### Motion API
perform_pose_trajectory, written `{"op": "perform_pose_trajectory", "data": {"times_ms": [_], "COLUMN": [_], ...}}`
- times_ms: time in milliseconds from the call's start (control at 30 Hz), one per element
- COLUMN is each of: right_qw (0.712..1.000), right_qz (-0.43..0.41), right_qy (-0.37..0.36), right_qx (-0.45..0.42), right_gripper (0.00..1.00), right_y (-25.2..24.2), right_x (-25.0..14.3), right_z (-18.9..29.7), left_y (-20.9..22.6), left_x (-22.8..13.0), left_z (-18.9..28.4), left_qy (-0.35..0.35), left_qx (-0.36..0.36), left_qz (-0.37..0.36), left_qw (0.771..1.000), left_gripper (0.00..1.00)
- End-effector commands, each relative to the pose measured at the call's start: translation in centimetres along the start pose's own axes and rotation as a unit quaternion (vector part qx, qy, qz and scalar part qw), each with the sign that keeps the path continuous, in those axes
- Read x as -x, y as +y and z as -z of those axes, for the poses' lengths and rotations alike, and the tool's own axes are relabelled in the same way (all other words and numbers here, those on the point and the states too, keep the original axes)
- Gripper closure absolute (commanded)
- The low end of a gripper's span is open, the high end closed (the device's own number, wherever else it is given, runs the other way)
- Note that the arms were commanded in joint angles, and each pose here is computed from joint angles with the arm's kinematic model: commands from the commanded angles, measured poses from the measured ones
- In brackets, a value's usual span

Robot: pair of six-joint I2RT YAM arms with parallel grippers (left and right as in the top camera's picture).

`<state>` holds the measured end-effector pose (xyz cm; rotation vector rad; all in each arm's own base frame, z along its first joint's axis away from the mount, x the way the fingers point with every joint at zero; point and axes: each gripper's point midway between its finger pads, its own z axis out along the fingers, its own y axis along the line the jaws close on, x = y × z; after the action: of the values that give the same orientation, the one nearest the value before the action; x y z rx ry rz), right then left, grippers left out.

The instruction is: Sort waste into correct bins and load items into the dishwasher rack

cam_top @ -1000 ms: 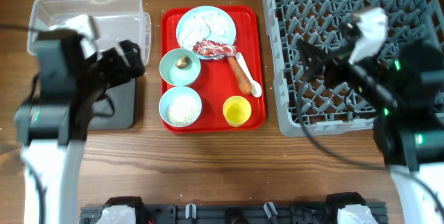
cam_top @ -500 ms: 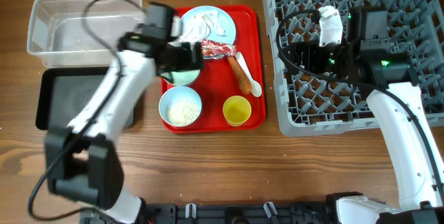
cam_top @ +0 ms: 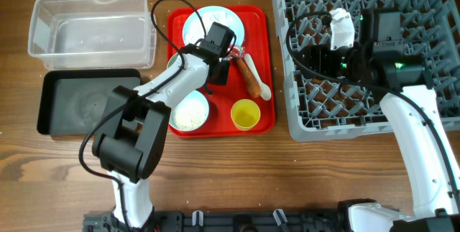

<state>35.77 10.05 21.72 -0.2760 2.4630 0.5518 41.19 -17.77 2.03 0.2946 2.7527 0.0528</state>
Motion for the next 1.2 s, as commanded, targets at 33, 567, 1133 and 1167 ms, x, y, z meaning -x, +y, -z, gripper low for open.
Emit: {"op": "perform_pose_trajectory", "data": {"times_ms": [33,567,1133,1167], "right_qw": [1.0,1.0,0.999,0.999], "right_qz": [0.001,-0.003,-0.014,-0.016], "right_qy": [-0.002,0.007,0.029,0.033], "right_qx": [0.008,0.008,0.008,0.008], "right_gripper": [0.25,0.26,0.26,0.26], "right_y": [0.4,0.3,0.4,0.4], "right_x": [0.3,-0.1,-1.3,-1.4], "right_z": [0.3,0.3,0.3,0.3], "left_y": [0.4,11.8,30.1,30.3], "left_x": [0.0,0.9,-8.7,-8.3], "left_z": [-1.0,19.2,14.9,15.4], "left_qy": [0.003,0.031,-0.205,-0.22], "left_qx": [0.015,-0.1,-0.501,-0.517], "left_qz": [-0.002,0.189,0.465,0.465], "left_qw": [1.0,0.976,0.701,0.684], "left_gripper": [0.96,0.96,0.96,0.96]}}
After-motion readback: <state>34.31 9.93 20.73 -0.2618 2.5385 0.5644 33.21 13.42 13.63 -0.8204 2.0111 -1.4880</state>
